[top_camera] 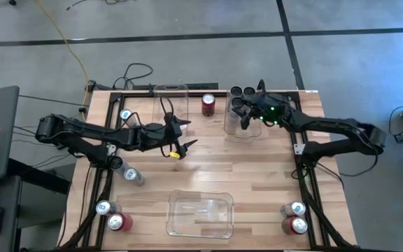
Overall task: Sort soda cans
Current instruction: Put the top white-blue soda can into the top right transparent bin
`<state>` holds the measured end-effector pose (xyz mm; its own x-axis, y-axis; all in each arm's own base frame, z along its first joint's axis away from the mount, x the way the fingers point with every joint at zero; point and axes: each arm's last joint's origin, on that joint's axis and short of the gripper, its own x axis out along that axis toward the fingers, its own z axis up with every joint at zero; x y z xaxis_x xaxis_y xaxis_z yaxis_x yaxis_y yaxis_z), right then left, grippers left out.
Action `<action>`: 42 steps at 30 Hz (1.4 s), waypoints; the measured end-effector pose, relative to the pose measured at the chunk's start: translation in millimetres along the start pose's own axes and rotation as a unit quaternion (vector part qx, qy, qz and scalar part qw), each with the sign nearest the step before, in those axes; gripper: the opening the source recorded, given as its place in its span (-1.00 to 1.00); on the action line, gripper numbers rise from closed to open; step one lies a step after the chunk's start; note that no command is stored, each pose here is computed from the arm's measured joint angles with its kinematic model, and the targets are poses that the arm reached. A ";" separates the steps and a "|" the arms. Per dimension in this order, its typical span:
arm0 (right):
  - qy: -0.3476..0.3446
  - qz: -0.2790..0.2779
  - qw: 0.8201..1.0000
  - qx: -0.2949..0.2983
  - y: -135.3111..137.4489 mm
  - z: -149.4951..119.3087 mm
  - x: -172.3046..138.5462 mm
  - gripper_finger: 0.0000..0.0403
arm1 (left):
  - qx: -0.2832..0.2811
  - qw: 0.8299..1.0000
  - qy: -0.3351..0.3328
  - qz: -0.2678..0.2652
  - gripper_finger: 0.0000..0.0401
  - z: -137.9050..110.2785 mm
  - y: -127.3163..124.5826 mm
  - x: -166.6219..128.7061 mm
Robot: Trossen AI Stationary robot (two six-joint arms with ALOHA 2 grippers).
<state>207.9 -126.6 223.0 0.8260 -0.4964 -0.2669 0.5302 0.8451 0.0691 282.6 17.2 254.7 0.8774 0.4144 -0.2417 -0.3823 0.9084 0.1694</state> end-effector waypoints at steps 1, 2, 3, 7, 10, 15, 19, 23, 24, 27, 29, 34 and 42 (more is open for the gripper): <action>0.001 -0.002 1.000 -0.001 -0.9 -2.0 3.7 0.17 | 0.000 1.000 0.000 0.001 0.87 0.0 0.5 0.2; 0.002 -0.004 1.000 0.000 -2.3 -3.9 7.0 0.17 | 0.000 1.000 0.002 0.001 0.87 -0.4 0.7 0.3; 0.002 -0.007 1.000 0.000 -3.9 -5.6 10.2 0.17 | 0.001 1.000 0.004 0.002 0.87 -0.8 0.9 0.4; 0.016 -0.017 1.000 0.003 -9.7 -15.1 21.4 0.17 | 0.002 1.000 0.008 0.002 0.87 -1.6 1.0 0.4; 0.026 -0.023 0.999 0.002 -13.3 -19.7 25.4 0.17 | 0.003 1.000 0.010 0.001 0.87 -2.0 1.0 0.4; 0.023 -0.026 0.999 0.000 -16.4 -20.2 27.1 0.17 | 0.004 1.000 0.012 0.001 0.87 -2.4 1.0 0.4; 0.018 -0.025 1.000 -0.001 -16.4 -19.1 27.2 0.17 | 0.004 1.000 0.012 0.001 0.87 -2.5 0.9 0.4; 0.019 -0.020 1.000 0.003 -16.0 -19.4 27.2 0.25 | 0.003 1.000 0.012 0.001 0.87 -2.5 1.0 0.4; 0.019 -0.018 1.000 0.004 -15.9 -19.4 27.2 0.28 | 0.003 1.000 0.012 0.001 0.87 -2.5 1.0 0.4; 0.020 -0.017 1.000 0.007 -15.6 -20.0 27.7 0.36 | 0.002 1.000 0.012 0.001 0.87 -2.5 0.9 0.4; 0.021 -0.017 1.000 0.012 -15.6 -20.2 27.7 0.41 | 0.001 1.000 0.012 0.001 0.87 -2.5 0.9 0.4; 0.024 -0.017 0.999 0.013 -15.6 -20.7 27.7 0.49 | -0.002 1.000 0.012 0.001 0.87 -2.5 0.9 0.4; 0.028 -0.017 0.999 0.013 -15.7 -21.4 27.6 0.52 | -0.002 1.000 0.012 0.001 0.87 -2.5 0.9 0.4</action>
<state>218.3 -149.3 194.0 0.7954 -0.5131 -0.3225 0.5637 0.8219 0.0827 281.9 18.3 252.4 0.8694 0.4176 -0.2640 -0.3852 0.9076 0.1669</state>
